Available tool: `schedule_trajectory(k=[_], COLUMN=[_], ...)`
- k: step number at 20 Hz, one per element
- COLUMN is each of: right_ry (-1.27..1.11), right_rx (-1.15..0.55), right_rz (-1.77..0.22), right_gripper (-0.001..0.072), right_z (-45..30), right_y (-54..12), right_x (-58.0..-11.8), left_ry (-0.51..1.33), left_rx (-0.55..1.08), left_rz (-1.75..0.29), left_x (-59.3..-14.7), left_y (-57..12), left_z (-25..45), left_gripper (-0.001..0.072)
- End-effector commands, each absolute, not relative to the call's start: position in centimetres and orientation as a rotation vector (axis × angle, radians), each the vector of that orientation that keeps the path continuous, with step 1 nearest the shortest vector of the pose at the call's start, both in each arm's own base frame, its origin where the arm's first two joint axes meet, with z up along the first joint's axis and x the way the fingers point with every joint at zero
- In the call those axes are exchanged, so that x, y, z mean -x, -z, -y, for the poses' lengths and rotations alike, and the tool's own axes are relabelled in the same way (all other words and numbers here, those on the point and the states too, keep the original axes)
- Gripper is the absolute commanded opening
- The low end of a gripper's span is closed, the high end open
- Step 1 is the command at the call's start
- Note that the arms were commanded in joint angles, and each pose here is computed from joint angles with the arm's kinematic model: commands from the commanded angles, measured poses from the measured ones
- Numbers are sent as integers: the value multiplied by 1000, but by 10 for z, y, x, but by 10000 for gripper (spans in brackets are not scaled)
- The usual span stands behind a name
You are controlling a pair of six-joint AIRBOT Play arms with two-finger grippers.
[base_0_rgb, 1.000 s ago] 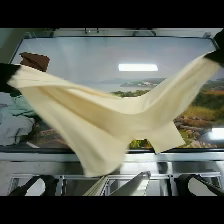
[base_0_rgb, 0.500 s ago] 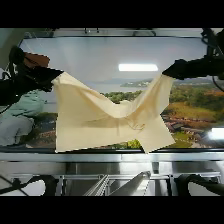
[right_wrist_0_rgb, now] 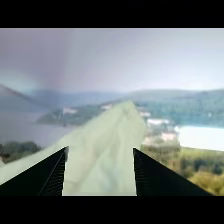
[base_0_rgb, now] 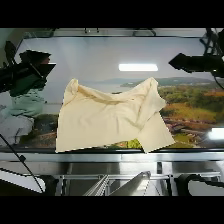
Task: Fold the shirts.
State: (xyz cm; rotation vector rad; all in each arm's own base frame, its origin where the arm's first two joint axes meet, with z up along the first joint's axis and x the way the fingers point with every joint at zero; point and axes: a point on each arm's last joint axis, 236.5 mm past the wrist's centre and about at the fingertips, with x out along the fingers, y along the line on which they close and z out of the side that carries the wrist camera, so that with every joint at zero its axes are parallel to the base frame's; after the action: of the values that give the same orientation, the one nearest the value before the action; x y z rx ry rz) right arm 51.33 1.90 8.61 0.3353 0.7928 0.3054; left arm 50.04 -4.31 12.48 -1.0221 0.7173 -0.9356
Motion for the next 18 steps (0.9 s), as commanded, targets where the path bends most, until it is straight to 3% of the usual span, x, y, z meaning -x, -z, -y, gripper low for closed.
schedule_trajectory(k=[1, 5, 6, 11, 13, 18], right_ry=[-346, -372, -360, -405, -434, -495], right_rx=[-408, -604, -632, -722, -738, -750], right_rz=[-1007, -1267, -1284, -1239, -1201, -1148], right_gripper=[465, 450, 380, 379, 379, 379], right_z=[12, 15, 12, -26, -33, -43], right_y=[-62, -5, 7, 28, 21, 2], right_x=[-456, -369, -353, -315, -315, -318], left_ry=[862, 692, 622, 209, 158, 135], left_rx=[938, 981, 983, 912, 848, 837], left_rz=[-1020, -1326, -1393, -1742, -1778, -1774], left_x=[-460, -364, -335, -204, -182, -177], left_y=[-81, -10, 11, 85, 95, 103], left_z=[22, 27, 27, 5, 1, 2], left_gripper=[705, 705, 705, 705, 705, 704])
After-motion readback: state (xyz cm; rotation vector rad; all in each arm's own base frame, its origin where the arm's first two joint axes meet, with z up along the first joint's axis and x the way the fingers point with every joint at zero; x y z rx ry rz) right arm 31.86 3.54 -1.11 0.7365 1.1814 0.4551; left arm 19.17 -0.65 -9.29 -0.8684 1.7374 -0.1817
